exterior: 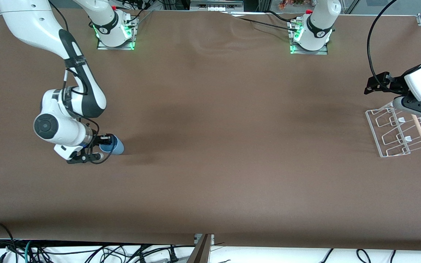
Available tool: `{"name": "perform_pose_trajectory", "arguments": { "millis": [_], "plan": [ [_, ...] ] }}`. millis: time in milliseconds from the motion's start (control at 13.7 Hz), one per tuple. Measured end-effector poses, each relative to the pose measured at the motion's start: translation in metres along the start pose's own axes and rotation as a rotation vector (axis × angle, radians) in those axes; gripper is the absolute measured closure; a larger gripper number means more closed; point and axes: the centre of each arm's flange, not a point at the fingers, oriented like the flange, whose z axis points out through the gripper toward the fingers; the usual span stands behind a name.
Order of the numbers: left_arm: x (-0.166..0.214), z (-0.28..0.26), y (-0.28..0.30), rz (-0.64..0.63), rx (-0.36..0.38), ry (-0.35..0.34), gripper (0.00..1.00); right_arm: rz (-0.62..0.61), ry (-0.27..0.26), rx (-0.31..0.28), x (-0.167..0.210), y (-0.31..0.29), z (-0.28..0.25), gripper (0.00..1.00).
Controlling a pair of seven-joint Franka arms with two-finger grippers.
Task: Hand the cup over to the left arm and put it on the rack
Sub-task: 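Lift the cup with the right gripper while the left gripper approaches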
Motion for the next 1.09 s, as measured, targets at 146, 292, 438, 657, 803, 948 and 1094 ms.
{"name": "perform_pose_trajectory", "arguments": {
  "millis": [146,292,438,657,803,948,1094],
  "plan": [
    [0.001,0.002,-0.001,0.057,0.001,0.002,0.00,-0.007,0.003,-0.001,0.001,-0.005,-0.001,0.85],
    [0.002,0.006,-0.001,0.107,-0.001,0.000,0.00,0.015,0.001,0.009,0.006,-0.006,-0.013,0.95],
    [0.003,0.009,-0.001,0.157,-0.006,-0.005,0.00,0.090,-0.043,0.041,0.012,-0.013,-0.040,0.95],
    [0.004,0.014,-0.006,0.246,-0.010,-0.009,0.00,0.189,-0.133,0.150,0.015,-0.068,-0.091,0.95],
    [0.005,0.016,-0.007,0.306,-0.030,0.005,0.00,0.246,-0.264,0.328,0.005,-0.113,-0.117,0.95],
    [0.008,0.017,0.000,0.364,-0.096,0.041,0.00,0.324,-0.356,0.442,-0.002,-0.146,-0.148,0.95],
    [0.013,0.023,0.011,0.466,-0.132,0.067,0.00,0.375,-0.367,0.463,-0.009,-0.203,-0.177,0.95]
  ]
}}
